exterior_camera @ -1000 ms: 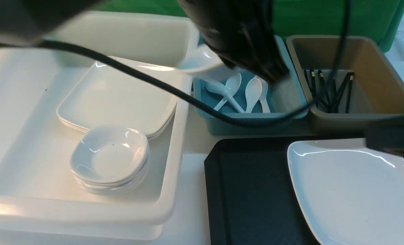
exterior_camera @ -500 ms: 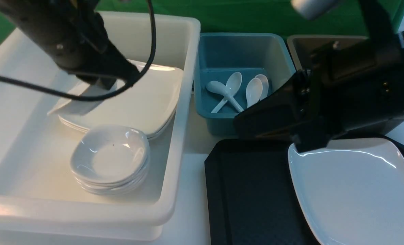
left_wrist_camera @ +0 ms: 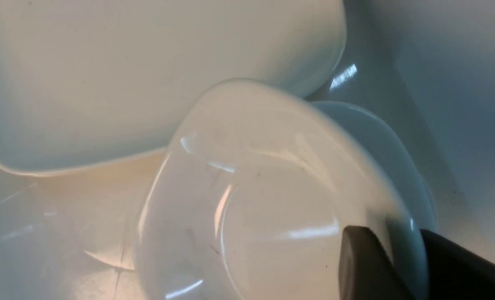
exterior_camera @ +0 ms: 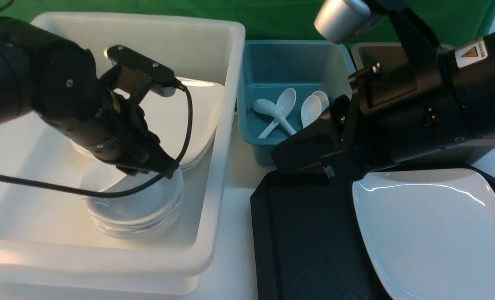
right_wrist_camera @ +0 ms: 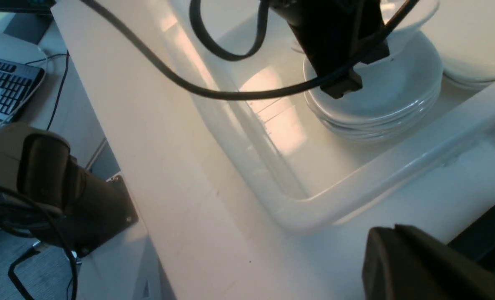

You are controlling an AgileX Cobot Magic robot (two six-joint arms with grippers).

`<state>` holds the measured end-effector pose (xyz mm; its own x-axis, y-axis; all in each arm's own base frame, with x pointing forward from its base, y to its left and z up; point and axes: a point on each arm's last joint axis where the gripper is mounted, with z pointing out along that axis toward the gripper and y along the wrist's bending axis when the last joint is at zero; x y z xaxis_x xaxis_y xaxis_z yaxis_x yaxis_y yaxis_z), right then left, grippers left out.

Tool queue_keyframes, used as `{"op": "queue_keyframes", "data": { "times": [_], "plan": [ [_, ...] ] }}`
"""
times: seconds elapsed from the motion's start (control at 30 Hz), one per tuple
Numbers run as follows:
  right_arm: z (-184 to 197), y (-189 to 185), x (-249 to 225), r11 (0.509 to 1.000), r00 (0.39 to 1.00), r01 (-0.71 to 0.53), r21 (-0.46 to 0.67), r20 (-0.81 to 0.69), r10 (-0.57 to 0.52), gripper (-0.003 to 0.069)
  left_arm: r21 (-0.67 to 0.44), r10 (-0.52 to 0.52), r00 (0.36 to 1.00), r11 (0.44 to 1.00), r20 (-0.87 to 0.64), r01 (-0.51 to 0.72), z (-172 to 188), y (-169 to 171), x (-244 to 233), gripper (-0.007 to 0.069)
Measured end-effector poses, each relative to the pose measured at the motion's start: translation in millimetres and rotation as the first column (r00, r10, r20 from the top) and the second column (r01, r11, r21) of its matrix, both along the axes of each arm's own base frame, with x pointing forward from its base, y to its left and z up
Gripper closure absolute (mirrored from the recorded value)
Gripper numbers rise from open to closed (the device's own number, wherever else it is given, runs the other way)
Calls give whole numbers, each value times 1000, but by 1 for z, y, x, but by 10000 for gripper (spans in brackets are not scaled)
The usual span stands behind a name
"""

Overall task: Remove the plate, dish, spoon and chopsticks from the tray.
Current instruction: Use the left arm to put the small plate into the large storage box on the left, then use the left arm to grab a plate from the dinner plate

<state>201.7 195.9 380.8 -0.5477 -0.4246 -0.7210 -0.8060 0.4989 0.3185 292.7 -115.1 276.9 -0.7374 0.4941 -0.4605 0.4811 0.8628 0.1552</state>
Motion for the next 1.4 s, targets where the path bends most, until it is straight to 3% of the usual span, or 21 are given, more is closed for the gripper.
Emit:
{"op": "queue_keyframes", "data": {
  "times": [0.07, 0.13, 0.2, 0.3, 0.43, 0.53, 0.63, 0.67, 0.73, 1.0, 1.2, 1.4],
  "plan": [
    [-1, -3, 1, 999, 1000, 31, -26, -4, -31, 635, -15, -2, 1000, 1000, 17, 2, 1, -1, 1, 307],
    [-2, -5, 2, 998, 999, 50, -47, 4, -50, 635, -25, 0, 1000, 1000, 20, 1, 2, -2, 1, 276],
    [1, -16, 1, 986, 992, 122, -112, 47, -117, 635, -90, 18, 1000, 996, 23, -16, 11, -6, 2, 145],
    [11, -31, -5, 970, 978, 196, -147, 108, -181, 634, -156, 34, 999, 987, 21, -31, 24, -11, 3, 81],
    [27, -59, -21, 929, 941, 306, -206, 216, -262, 634, -297, 51, 999, 953, -14, -53, 50, -22, 2, 74],
    [38, -88, -38, 868, 898, 413, -277, 283, -337, 634, -395, 13, 999, 918, -29, -23, 73, -42, -4, 171],
    [46, -116, -52, 772, 834, 537, -339, 349, -428, 634, -442, -60, 998, 896, -14, 48, 93, -74, -11, 379],
    [47, -129, -59, 711, 800, 593, -378, 379, -466, 634, -450, -98, 995, 889, -6, 85, 99, -89, -13, 481],
    [49, -147, -69, 642, 744, 663, -385, 430, -511, 634, -468, -157, 987, 874, -20, 130, 107, -118, -15, 583],
    [33, -171, -99, 594, 668, 743, -308, 407, -623, 637, -453, -272, 959, 867, -81, 208, 77, -198, -1, 609],
    [-7, -170, -109, 604, 702, 710, -362, 287, -652, 636, -373, -293, 938, 904, -183, 210, 12, -236, 14, 489],
    [-51, -154, -117, 680, 778, 579, -449, 57, -626, 636, -326, -262, 935, 929, -240, 177, -53, -253, 33, 210]
  ]
}}
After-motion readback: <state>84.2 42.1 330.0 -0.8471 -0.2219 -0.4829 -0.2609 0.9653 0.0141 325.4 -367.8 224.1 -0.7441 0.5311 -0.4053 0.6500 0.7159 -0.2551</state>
